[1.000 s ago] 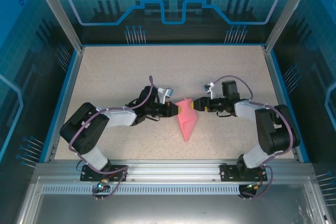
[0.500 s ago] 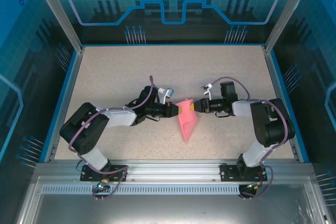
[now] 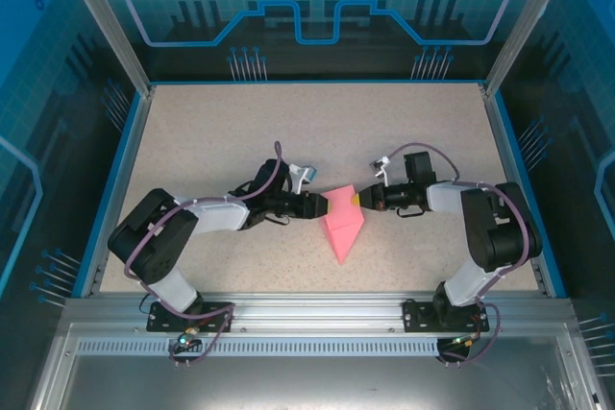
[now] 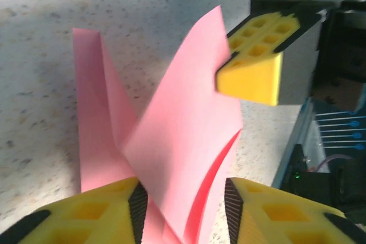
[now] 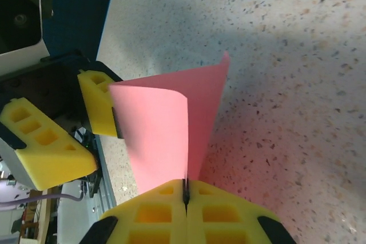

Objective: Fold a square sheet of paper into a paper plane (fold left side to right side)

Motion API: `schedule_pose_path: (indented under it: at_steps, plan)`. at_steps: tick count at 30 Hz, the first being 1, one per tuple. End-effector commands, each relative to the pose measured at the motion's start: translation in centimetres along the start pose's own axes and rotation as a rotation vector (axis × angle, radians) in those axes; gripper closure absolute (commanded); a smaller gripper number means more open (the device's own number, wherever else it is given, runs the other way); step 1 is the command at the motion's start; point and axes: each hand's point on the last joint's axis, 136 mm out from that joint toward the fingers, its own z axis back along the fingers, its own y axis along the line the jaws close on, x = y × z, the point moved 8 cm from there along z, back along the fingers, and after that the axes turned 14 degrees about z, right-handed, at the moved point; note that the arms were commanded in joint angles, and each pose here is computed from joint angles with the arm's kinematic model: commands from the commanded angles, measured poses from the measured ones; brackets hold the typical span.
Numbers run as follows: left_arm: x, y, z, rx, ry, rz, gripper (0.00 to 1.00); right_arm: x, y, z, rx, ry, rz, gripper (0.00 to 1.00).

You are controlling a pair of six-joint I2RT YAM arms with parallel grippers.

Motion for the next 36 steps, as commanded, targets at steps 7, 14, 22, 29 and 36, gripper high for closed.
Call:
schedule_pose_path:
  at_steps: [7,14,22,29,36]
  plan:
    - [-2.7,-5.1,2.8,0.313,-0.063,-0.315,0.46,1.2,-0.1,1.0,-0.108,0.037,-0.178,0.99]
    - [-7.1,-8.3,-1.0,0.460,0.000,-0.448,0.42,1.8,-0.3,1.0,-0.151,0.062,-0.313,0.99]
    - [-8.5,-9.4,-5.9,0.684,-0.008,-0.502,0.38,1.9,-0.6,0.2,-0.190,0.072,-0.378,0.99]
    - [-8.6,-8.8,-8.1,0.841,-0.033,-0.511,0.38,1.7,-0.4,-0.5,-0.202,0.081,-0.378,0.99]
    - [-8.7,-7.6,-9.0,0.906,-0.041,-0.493,0.44,1.6,-0.4,-0.8,-0.208,0.091,-0.376,0.99]
